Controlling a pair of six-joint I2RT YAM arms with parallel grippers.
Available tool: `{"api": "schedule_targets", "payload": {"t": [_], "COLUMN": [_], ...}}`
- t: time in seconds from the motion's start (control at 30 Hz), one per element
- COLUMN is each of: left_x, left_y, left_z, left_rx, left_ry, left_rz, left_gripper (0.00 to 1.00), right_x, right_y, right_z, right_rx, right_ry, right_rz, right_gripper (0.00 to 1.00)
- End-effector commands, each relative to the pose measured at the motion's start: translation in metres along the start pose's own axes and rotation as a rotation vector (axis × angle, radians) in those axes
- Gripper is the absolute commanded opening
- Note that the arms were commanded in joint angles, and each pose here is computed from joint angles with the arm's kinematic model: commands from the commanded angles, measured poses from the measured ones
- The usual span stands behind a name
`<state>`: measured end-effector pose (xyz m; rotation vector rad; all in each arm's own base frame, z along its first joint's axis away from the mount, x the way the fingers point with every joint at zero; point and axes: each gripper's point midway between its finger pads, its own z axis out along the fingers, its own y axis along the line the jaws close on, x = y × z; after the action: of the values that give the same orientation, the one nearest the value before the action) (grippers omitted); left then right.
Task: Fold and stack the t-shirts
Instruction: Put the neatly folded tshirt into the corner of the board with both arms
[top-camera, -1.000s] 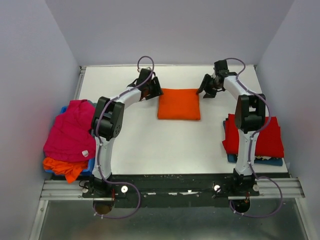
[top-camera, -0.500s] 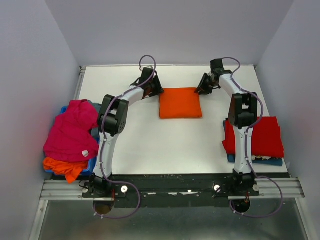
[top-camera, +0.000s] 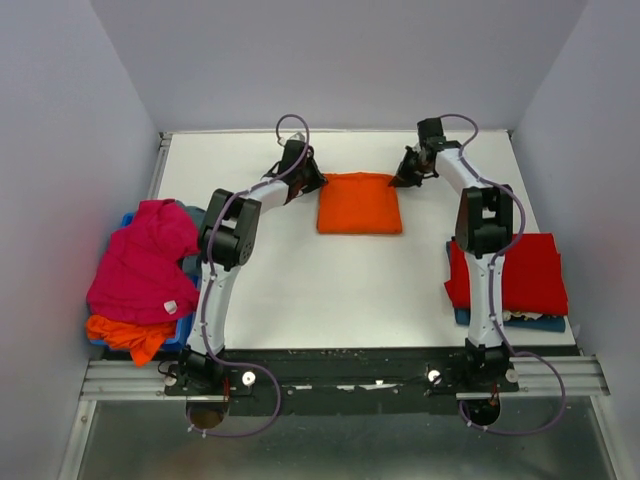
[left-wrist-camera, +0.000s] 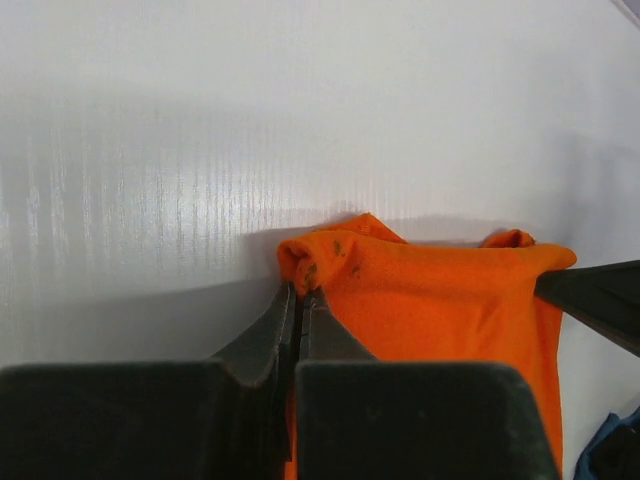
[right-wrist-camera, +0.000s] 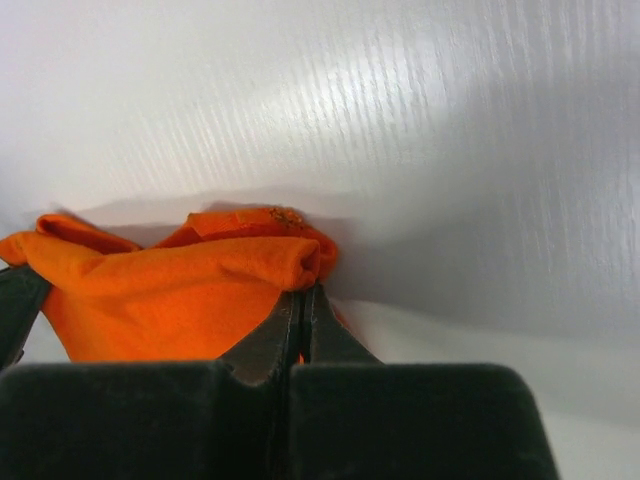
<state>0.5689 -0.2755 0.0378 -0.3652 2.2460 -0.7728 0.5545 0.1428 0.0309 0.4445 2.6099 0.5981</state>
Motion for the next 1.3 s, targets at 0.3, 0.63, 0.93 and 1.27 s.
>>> {"api": "schedule_targets", "payload": {"t": [0.3, 0.63, 0.93, 1.27], "left_x": [-0.058, -0.022, 0.086, 0.193], "left_y": [-0.069, -0.152, -0.248, -0.323], "left_z": [-0.122, -0.244, -0.309, -0.324], "left_rx": [0.180, 0.303, 0.481, 0.621], "left_ry": [-0.313, -0.472, -0.410, -0.322], "left_rz": [0.162, 0.225, 0.224, 0.328], "left_gripper": [0.00, 0.00, 0.00, 0.00], "right_x": [-0.009, 0.041, 0.088, 0.130], "right_y": [0.053, 0.001, -0.100, -0.183], "right_z": [-0.140, -0.257, -0.393, -0.471], "right_rx": [-0.144, 0.059, 0.372, 0.834], "right_ry": [-0.252, -0.413, -0.633, -0.825], "right_rz": [-0.168, -0.110, 0.102, 0.307], "right_gripper": [0.01, 0.01, 0.01, 0.01]}}
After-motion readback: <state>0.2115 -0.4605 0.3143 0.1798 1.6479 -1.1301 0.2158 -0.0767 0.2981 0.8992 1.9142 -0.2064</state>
